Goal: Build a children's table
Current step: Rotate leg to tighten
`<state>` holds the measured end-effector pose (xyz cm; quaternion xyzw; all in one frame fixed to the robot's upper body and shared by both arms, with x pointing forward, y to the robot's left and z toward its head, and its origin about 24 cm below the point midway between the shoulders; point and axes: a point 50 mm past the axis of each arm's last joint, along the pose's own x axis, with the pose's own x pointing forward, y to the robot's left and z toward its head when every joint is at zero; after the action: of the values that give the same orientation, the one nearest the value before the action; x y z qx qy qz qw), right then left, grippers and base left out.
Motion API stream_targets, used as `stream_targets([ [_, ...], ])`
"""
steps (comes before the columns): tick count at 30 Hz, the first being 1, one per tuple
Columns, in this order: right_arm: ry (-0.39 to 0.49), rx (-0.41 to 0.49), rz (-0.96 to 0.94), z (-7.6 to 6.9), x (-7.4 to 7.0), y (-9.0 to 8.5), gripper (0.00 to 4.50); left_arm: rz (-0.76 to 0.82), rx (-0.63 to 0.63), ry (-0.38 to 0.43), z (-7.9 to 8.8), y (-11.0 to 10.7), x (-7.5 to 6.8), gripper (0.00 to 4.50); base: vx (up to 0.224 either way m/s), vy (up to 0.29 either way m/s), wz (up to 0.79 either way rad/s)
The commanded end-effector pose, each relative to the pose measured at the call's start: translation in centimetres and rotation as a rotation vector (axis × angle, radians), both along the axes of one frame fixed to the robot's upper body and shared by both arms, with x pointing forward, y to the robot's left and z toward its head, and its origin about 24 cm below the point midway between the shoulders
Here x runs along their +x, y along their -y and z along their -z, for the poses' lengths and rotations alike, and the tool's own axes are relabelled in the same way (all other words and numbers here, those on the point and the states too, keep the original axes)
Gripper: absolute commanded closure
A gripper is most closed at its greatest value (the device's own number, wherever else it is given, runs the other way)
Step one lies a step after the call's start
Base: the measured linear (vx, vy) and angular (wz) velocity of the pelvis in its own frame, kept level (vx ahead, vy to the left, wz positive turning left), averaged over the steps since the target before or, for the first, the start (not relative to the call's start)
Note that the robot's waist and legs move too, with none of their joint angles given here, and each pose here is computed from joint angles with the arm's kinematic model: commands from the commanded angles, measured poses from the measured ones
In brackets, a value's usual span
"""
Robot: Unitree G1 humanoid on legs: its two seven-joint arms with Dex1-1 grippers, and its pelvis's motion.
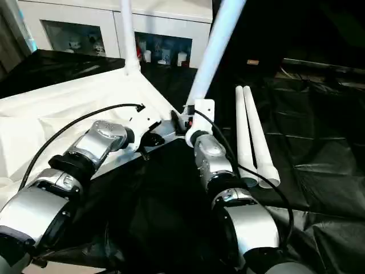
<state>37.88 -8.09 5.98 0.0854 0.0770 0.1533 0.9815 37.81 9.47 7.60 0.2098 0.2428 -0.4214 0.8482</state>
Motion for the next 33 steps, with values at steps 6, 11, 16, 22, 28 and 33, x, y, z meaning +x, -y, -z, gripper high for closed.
stream_targets([
  [6,-0.054,-0.027,-0.102,1.0,-0.6,-1.4,1.18,0.053,-0.006,0.057,-1.3,0.9,0.3,4.50,0.000,0.000,0.00],
  [11,-0.063,-0.050,-0.124,1.1,-0.6,-1.2,1.61,0.071,-0.007,0.053,-1.1,0.8,0.1,4.50,0.000,0.000,0.00],
  [16,-0.084,-0.076,-0.172,1.3,-0.6,-0.8,2.12,0.091,-0.001,0.046,-0.9,0.4,-0.1,4.50,0.000,0.000,0.00],
  [22,-0.093,-0.094,-0.202,1.4,-0.7,-0.4,2.37,0.112,-0.002,0.041,-0.8,0.3,-0.2,4.50,0.000,0.000,0.00],
  [28,-0.106,-0.121,-0.272,1.4,-0.7,-0.3,2.43,0.179,-0.010,0.040,-1.0,0.5,-0.5,4.50,0.000,0.000,0.00],
  [33,-0.149,-0.159,-0.465,1.5,-1.1,0.6,2.43,0.317,-0.035,0.024,-1.0,0.3,-1.5,4.50,0.000,0.000,0.00],
])
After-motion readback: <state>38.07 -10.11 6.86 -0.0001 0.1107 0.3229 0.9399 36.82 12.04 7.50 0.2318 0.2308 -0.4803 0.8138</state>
